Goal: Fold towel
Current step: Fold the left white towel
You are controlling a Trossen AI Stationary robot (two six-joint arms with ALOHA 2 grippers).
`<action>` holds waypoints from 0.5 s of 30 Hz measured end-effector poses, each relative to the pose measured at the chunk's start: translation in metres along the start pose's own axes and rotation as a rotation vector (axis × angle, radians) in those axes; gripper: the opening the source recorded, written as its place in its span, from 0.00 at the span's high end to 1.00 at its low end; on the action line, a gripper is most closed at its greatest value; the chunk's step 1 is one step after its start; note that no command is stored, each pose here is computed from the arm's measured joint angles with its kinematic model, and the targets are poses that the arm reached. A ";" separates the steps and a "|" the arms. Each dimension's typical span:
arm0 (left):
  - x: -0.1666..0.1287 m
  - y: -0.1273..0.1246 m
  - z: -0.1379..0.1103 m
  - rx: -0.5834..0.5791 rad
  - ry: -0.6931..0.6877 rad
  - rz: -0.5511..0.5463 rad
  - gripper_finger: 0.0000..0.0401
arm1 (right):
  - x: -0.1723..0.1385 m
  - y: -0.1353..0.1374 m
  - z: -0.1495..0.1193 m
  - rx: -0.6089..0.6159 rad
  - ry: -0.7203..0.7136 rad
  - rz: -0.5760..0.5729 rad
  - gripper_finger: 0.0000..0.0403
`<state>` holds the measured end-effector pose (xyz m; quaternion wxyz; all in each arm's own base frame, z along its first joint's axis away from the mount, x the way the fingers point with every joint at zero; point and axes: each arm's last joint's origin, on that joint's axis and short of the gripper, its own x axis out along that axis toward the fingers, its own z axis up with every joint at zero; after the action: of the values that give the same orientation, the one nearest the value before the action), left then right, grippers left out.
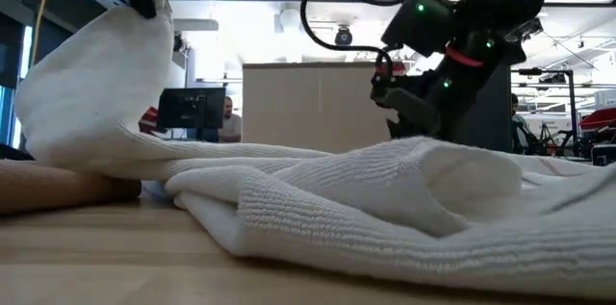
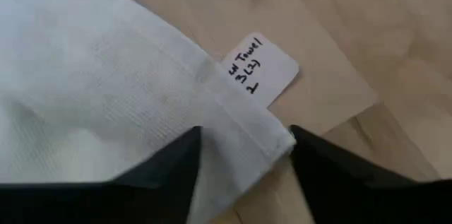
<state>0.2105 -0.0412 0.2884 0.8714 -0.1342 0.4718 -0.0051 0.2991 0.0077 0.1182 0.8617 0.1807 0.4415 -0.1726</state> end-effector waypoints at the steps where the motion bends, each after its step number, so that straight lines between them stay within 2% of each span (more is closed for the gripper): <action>1: 0.000 0.000 0.000 0.000 0.002 0.002 1.00 | -0.003 0.003 0.002 -0.007 0.012 0.010 0.81; 2: 0.000 0.000 0.000 -0.002 0.003 0.008 1.00 | -0.008 0.006 0.005 -0.018 0.013 0.020 0.90; 3: 0.000 0.001 -0.001 -0.010 0.005 0.020 1.00 | -0.014 0.010 0.010 -0.035 0.009 0.032 0.95; 6: -0.002 0.002 -0.002 -0.042 -0.003 0.051 1.00 | -0.043 0.021 0.025 -0.078 0.010 0.047 0.98; 9: -0.011 0.002 -0.001 -0.069 -0.027 0.056 1.00 | -0.086 0.034 0.043 -0.151 -0.021 0.077 0.99; 12: -0.032 0.000 0.005 -0.070 -0.085 0.060 1.00 | -0.136 0.043 0.061 -0.195 -0.081 0.120 1.00; 15: -0.063 -0.003 0.014 -0.048 -0.198 0.098 1.00 | -0.183 0.046 0.077 -0.222 -0.165 0.114 1.00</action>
<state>0.1875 -0.0318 0.3484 0.9096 -0.1317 0.3892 0.0622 0.2733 0.0375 0.3182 0.9182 0.0942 0.3747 -0.0875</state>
